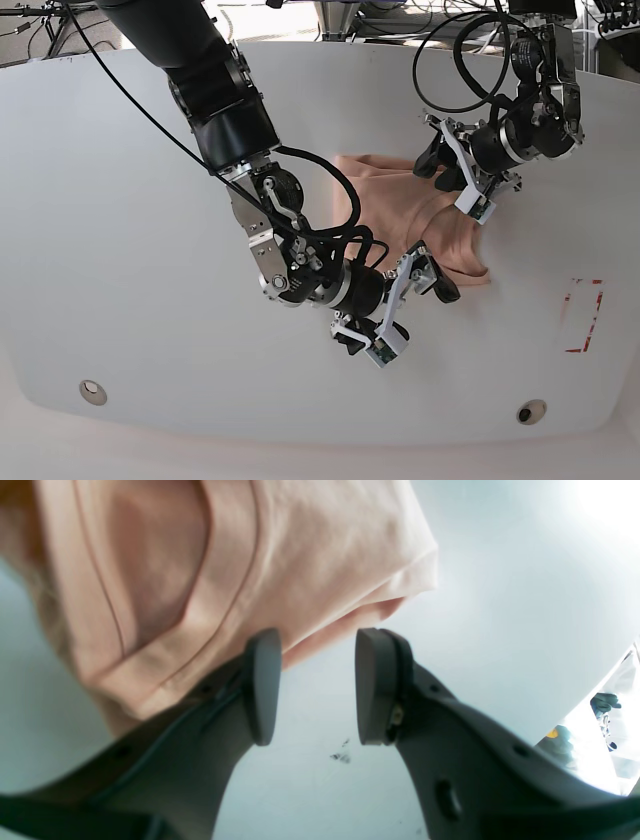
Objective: Fold the T-shirt properly
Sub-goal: 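Grasp the bundle edges with both grippers and tuck them inward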
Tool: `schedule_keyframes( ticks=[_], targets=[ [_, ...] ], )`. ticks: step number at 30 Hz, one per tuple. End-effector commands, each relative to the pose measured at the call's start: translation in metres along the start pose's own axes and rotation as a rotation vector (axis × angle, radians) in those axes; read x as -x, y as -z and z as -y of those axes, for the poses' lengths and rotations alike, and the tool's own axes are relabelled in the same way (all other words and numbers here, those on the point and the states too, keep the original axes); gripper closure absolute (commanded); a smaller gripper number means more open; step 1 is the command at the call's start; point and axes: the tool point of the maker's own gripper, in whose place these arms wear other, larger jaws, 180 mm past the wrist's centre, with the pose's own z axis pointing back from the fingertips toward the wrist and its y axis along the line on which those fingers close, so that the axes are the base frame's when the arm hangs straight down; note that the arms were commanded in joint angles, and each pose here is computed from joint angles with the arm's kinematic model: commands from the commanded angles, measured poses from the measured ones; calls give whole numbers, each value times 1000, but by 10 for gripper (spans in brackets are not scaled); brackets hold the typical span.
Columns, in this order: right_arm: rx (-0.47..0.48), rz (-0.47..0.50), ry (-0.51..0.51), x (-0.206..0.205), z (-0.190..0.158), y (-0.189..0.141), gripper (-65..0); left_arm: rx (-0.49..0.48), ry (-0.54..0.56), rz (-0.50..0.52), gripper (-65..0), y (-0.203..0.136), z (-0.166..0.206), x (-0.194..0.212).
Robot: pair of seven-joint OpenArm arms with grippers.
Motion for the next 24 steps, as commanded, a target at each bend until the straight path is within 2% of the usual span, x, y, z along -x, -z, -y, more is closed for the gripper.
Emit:
schedule_keyframes(
  ticks=[1, 5, 12, 18, 21, 24],
  targets=[
    [-37, 53, -17, -30, -11, 10, -599, 6, 13, 49, -233, -4, 1, -13],
    [-50, -35, -62, -22, -17, 26, -599, 6, 13, 49, -233, -4, 1, -13],
    [-52, -46, -70, -21, -17, 28, -599, 5, 15, 51, -233, -4, 1, -14],
    [1, -94, -43, 10, 10, 14, -593, 14, 9, 63, -233, -2, 5, -18],
    [21, -95, -29, 24, 20, 8, -541, 34, -11, 84, -232, 3, 13, -22],
    [43, -77, -9, 39, 31, 1, -431, 31, -25, 86, -231, 3, 13, -21]
  ],
)
